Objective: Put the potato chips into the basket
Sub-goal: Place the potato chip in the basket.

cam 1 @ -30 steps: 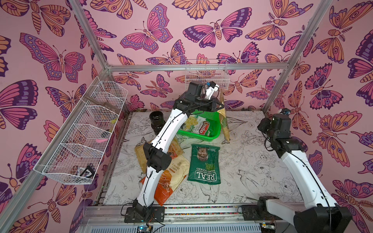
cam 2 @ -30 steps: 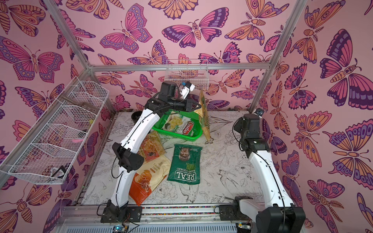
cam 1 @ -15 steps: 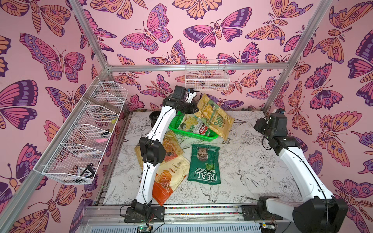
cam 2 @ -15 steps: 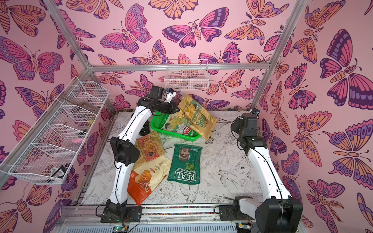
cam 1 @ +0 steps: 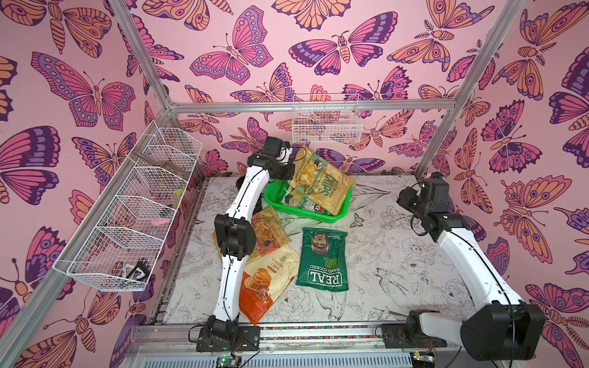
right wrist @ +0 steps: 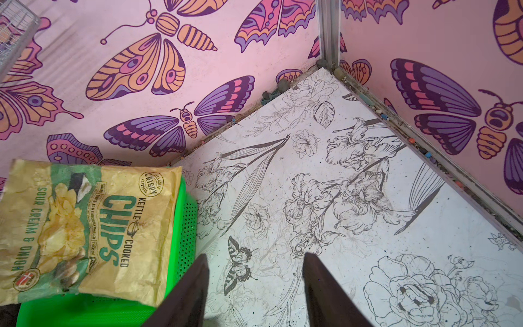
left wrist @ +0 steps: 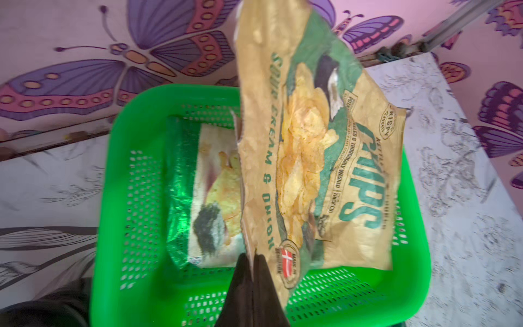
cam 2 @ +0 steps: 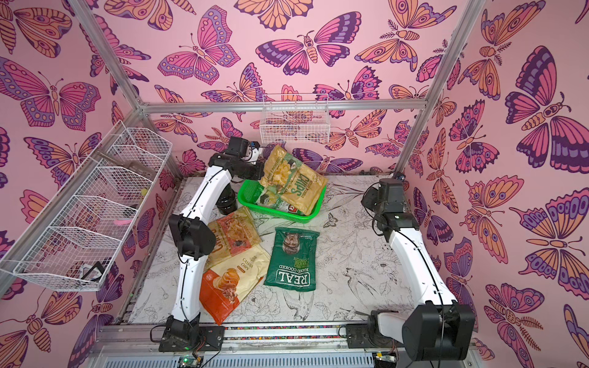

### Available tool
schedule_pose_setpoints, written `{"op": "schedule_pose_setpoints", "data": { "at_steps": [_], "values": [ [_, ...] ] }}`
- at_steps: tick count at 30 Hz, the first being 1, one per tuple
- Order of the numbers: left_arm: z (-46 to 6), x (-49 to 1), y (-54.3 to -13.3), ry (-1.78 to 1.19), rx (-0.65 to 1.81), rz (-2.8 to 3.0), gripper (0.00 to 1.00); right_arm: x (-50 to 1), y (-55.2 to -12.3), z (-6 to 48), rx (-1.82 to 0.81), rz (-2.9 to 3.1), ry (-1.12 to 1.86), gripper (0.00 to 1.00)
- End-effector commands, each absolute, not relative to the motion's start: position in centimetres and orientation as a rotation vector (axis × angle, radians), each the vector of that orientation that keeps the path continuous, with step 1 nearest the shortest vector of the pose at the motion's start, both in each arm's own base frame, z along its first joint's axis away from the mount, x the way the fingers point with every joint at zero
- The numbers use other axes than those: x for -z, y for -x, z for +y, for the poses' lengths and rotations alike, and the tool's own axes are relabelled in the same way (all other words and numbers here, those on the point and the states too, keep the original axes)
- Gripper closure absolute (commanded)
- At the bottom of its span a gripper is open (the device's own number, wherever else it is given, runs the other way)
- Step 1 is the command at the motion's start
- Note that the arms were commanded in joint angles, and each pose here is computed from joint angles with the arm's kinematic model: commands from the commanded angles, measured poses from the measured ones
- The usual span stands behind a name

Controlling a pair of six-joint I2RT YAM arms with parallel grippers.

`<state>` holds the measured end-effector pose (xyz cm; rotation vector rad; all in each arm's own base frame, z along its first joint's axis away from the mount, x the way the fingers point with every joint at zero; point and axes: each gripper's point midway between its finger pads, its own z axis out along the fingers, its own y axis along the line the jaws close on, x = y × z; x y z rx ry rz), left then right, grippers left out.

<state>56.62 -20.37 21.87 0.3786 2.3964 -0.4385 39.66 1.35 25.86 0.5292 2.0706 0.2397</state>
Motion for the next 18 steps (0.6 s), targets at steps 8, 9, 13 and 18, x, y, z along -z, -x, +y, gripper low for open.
{"op": "schedule_pose_setpoints", "data": {
  "at_steps": [8,9,13,18],
  "values": [
    [-15.9,-13.8,-57.6,-0.394,0.137,2.567,1.00,-26.5,-40.2,2.1,-0.299,2.074,-0.521,0.44],
    [-15.8,-13.5,-57.5,-0.396,0.125,2.576,1.00,-26.4,-40.3,2.2,-0.304,2.078,-0.518,0.44],
    [-15.4,-12.9,-57.1,-0.385,0.101,2.606,1.00,-25.9,-40.5,2.6,-0.325,2.101,-0.515,0.44],
    [-14.6,-12.8,-55.5,-0.363,0.074,2.668,1.00,-25.1,-40.8,3.2,-0.342,2.139,-0.507,0.44]
  ]
}}
